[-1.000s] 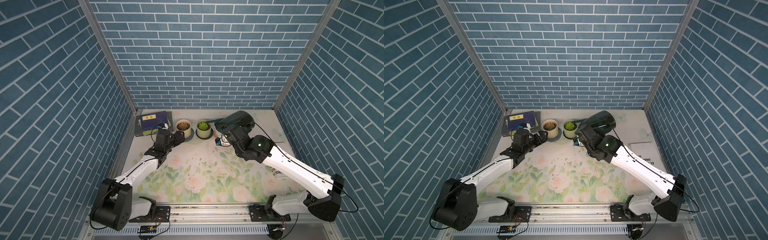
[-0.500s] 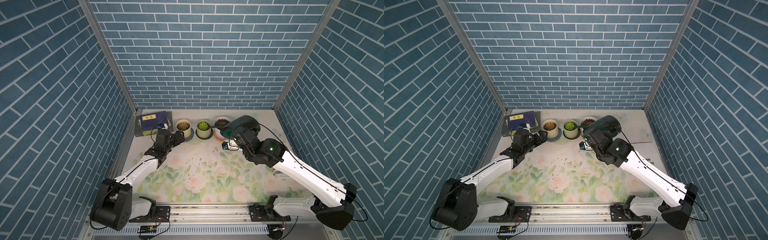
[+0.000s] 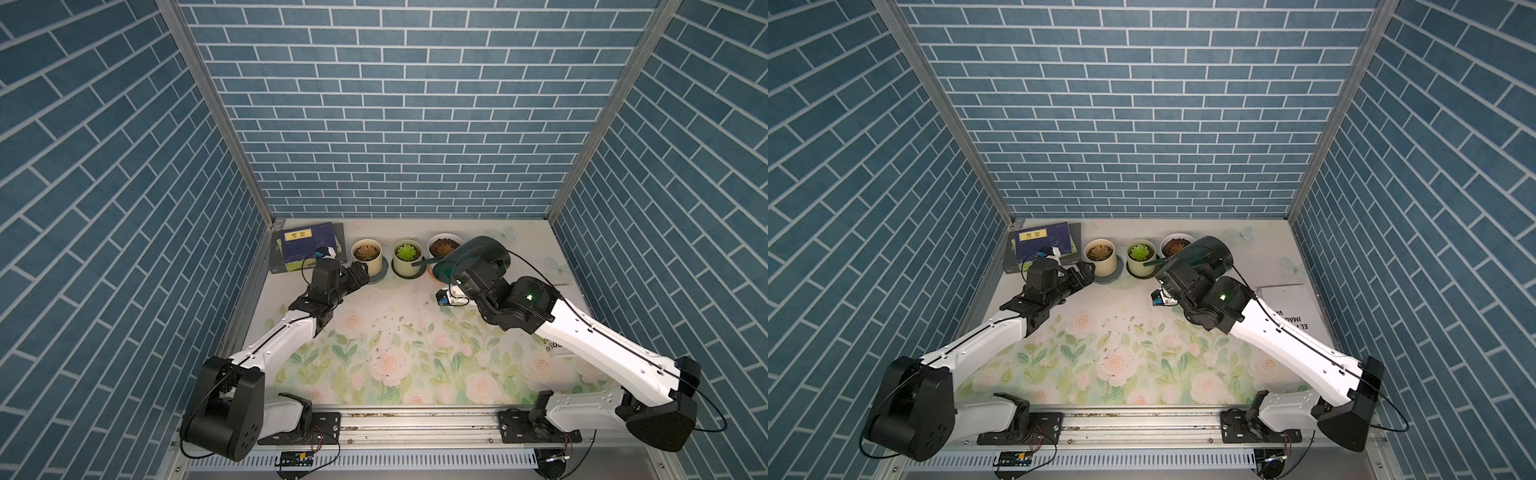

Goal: Water the succulent around the soil edge
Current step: Water the soil of the potted plant with water.

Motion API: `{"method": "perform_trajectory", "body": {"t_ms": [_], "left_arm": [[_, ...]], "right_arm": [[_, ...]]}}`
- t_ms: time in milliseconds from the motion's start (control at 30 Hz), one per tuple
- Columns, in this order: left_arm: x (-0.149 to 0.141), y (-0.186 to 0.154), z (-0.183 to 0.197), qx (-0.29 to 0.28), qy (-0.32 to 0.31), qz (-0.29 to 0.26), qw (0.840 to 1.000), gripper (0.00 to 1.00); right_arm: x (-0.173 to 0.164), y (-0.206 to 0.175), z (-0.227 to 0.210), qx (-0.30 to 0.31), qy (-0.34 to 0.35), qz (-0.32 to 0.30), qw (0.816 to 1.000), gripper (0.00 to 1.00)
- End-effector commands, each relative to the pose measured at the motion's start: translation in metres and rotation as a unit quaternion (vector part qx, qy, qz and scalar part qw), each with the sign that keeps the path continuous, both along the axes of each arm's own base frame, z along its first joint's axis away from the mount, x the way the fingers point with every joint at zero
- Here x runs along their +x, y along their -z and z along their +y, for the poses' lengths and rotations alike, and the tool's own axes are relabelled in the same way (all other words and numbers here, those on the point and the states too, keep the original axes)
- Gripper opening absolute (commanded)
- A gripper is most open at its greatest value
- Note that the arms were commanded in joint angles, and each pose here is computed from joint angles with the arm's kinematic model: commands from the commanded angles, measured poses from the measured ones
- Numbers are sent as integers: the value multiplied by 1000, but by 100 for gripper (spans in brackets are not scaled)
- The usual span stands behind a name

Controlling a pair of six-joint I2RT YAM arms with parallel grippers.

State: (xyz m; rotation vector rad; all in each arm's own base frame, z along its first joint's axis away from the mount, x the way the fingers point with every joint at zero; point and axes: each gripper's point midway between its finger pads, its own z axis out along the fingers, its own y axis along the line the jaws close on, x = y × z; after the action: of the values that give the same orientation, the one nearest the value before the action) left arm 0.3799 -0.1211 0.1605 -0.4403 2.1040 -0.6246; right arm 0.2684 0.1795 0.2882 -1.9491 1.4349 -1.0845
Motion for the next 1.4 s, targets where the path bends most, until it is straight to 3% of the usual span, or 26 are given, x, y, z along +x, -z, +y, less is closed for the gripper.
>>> {"method": "perform_trajectory", "body": {"t_ms": [0,633,1033,1367], "left_arm": [[3,2,1,-1,1,0,1000,100],[4,12,4,-8,5,7,1000,100],[2,14,7,-10,1,9,1000,100],[3,14,7,-11,1,11,1000,100]], "right_arm": [[7,-26,7,36,12,-38,999,0],[40,-45,38,25,8,-101,995,0],[56,-51,15,7,39,-122,992,0],[42,-55,-11,11,40,-108,993,0]]}}
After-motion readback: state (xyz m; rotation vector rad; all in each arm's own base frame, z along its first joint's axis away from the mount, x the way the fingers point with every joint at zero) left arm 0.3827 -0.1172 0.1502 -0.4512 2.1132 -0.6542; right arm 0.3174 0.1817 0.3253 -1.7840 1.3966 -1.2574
